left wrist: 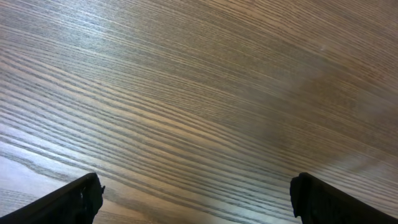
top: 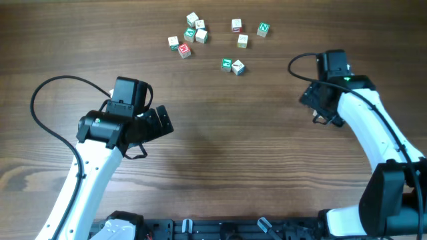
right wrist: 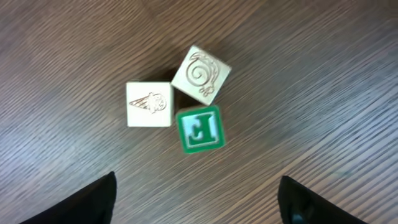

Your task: Form a circle

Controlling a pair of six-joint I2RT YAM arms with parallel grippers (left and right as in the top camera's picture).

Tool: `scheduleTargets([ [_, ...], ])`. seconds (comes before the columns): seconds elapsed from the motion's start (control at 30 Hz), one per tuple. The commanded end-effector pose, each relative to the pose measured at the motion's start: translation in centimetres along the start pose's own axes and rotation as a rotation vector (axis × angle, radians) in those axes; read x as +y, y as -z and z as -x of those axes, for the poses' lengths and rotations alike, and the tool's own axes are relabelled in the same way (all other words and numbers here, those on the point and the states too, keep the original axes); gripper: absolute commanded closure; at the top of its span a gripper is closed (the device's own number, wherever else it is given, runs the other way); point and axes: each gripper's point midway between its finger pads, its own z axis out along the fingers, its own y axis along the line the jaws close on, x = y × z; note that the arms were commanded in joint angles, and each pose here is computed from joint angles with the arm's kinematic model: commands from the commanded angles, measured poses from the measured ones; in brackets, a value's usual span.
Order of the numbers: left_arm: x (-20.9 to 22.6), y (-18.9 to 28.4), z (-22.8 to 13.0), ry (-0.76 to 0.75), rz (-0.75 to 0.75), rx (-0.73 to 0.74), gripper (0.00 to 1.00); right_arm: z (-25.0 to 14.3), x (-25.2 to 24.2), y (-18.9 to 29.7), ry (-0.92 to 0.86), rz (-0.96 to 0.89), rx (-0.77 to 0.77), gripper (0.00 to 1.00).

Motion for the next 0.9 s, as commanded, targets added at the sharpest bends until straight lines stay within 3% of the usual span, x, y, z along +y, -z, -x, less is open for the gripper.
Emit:
scheduleTargets([
  [0.0, 0.1, 0.0, 0.0, 0.002, -0.002, 0.001, 0.0, -1.0, -0.1, -1.0, 0.117, 0.001, 0.034, 0.19],
  [0.33, 0.1, 0.0, 0.0, 0.003, -0.002, 0.001, 0.0, -2.1, -0.1, -3.9, 0.202, 0.027, -0.006, 0.29],
  [0.87, 0.1, 0.0, 0.0, 0.003, -0.002, 0.001, 0.0, -1.9, -0.9, -7.3, 0.166, -0.009, 0.034, 0.46],
])
